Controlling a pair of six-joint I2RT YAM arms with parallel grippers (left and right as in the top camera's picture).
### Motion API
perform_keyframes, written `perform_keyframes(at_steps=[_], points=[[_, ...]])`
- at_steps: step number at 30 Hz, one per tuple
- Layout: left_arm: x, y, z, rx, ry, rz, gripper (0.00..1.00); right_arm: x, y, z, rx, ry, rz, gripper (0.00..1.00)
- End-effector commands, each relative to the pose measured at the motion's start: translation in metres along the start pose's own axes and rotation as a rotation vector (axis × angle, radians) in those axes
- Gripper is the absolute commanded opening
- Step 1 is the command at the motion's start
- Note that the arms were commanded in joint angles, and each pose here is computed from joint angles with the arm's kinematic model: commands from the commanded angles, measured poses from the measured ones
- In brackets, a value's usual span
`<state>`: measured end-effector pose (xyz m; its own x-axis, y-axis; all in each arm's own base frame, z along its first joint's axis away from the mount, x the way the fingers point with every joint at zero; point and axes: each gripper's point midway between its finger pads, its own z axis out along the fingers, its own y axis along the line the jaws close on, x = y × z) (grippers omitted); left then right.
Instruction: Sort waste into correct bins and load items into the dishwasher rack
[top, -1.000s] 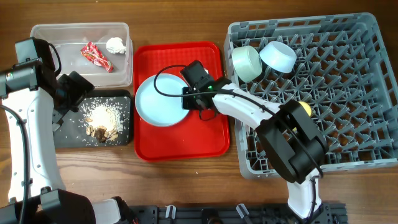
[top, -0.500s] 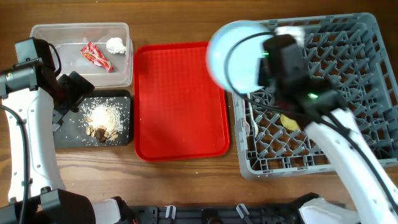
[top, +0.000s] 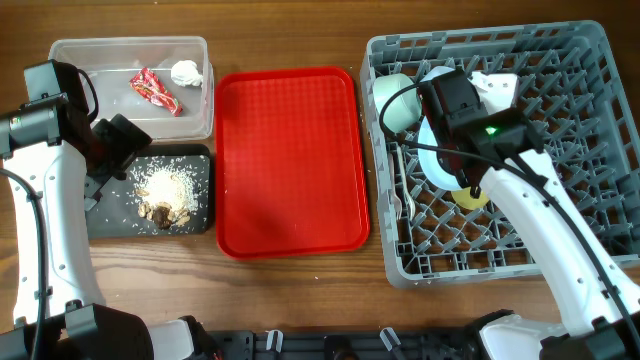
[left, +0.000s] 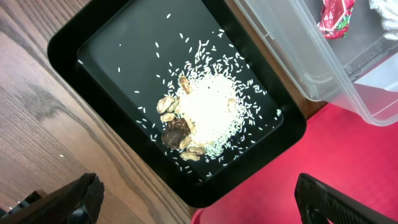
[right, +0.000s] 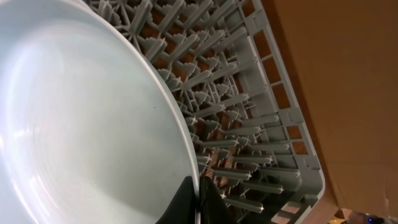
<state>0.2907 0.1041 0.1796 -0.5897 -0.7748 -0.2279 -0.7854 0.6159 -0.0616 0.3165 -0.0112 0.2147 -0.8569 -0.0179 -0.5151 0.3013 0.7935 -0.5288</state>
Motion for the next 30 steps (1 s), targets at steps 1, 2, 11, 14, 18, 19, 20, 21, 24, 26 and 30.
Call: perform_keyframes(at_steps=[1,2,11,14,18,19,20,21,24,26,30], points=[[-0.001,0.001,-0.003,0.007,-0.010,-0.001,1.00,0.002,0.009,0.004,-0.004,0.019,0.003,0.04],[-0.001,0.001,-0.003,0.007,-0.010,-0.001,1.00,0.002,0.013,0.004,-0.014,0.020,0.002,0.04],[0.009,-0.010,-0.004,0.057,0.030,0.045,1.00,-0.004,0.079,-0.032,-0.471,0.053,0.139,0.89],[0.023,-0.047,-0.008,0.123,0.010,0.225,1.00,-0.037,0.058,-0.061,-0.632,-0.090,0.219,1.00],[0.058,-0.101,-0.018,0.222,-0.018,0.484,1.00,-0.031,0.103,-0.112,-1.025,-0.188,-0.119,1.00],[0.065,-0.102,-0.018,0.219,-0.008,0.502,1.00,-0.024,0.104,-0.106,-1.017,-0.128,-0.074,1.00],[0.070,-0.102,-0.018,0.213,0.005,0.515,1.00,-0.018,0.105,-0.102,-1.011,-0.076,-0.033,1.00],[0.077,-0.098,-0.018,0.198,0.030,0.526,1.00,-0.013,0.106,-0.100,-1.009,-0.039,-0.006,1.00],[0.090,-0.083,-0.018,0.160,0.079,0.534,1.00,0.016,0.108,-0.088,-0.992,0.059,0.047,1.00],[0.094,-0.079,-0.023,0.184,0.051,0.536,1.00,0.027,0.102,-0.091,-0.993,0.035,0.054,1.00],[0.107,-0.072,-0.042,0.314,-0.096,0.554,1.00,0.039,0.074,-0.101,-0.961,-0.133,0.066,1.00]])
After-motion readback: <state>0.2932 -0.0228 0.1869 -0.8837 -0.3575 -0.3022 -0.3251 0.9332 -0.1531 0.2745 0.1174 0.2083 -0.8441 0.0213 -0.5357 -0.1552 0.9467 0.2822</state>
